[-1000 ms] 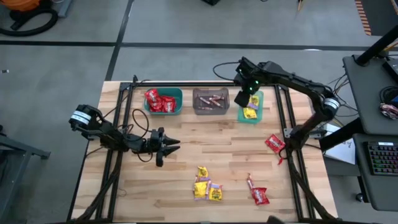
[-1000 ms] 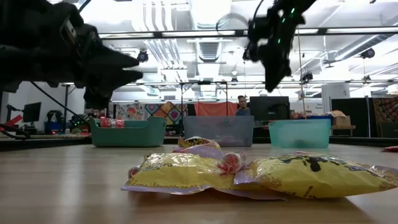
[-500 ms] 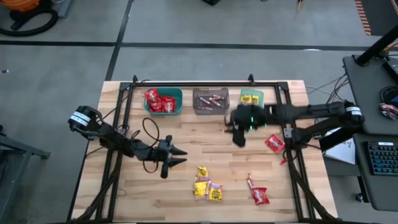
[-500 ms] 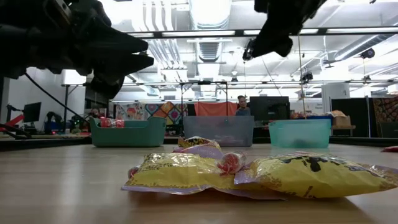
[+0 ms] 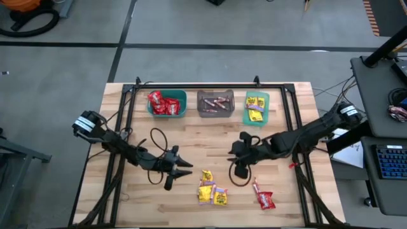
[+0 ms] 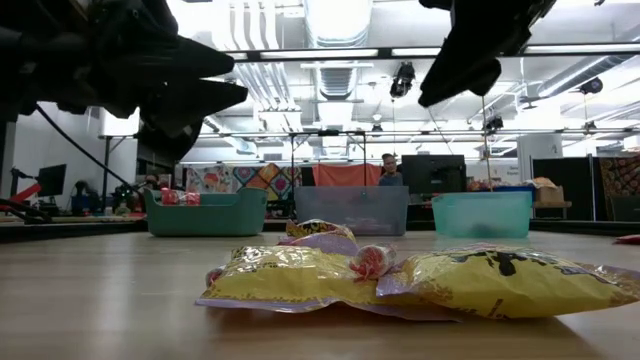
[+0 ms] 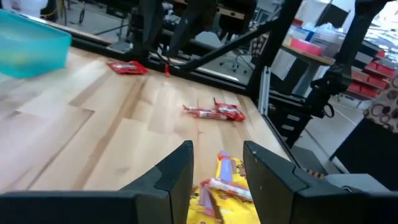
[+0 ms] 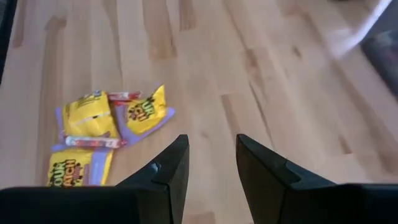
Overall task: Sort candy
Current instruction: Put the yellow candy into the light green bin
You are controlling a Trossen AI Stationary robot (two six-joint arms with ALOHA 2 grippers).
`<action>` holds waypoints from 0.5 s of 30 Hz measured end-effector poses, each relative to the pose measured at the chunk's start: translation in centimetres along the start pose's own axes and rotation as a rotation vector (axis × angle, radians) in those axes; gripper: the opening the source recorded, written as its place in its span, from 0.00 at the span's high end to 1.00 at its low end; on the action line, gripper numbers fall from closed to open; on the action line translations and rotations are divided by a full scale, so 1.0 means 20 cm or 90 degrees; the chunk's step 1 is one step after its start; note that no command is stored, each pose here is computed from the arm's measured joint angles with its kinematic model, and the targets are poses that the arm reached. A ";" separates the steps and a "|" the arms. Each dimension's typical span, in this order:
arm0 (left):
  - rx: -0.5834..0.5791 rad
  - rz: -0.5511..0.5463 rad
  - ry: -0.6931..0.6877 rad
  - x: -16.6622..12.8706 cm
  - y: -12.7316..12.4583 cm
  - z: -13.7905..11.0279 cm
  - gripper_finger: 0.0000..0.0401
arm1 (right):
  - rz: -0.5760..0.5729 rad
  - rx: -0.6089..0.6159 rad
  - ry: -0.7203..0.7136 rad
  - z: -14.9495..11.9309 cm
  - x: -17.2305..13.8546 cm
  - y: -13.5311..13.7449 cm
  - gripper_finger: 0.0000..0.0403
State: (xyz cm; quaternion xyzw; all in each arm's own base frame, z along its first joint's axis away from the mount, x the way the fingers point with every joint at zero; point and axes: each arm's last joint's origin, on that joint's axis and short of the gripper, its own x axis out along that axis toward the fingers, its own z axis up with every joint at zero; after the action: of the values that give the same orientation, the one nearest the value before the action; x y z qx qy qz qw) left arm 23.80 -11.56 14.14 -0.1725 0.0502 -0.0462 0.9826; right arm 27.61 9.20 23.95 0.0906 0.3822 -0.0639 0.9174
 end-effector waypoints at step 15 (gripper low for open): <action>-0.014 0.022 0.042 0.17 -0.03 -0.14 0.65 | 0.084 0.111 0.142 -0.14 0.07 0.18 0.68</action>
State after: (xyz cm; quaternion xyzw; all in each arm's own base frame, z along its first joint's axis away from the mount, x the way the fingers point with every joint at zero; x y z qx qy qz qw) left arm 26.85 -13.42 11.33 -0.1808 0.0864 -0.0343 0.9791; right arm 27.21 13.30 21.45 0.2011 0.4678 -0.0262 0.8603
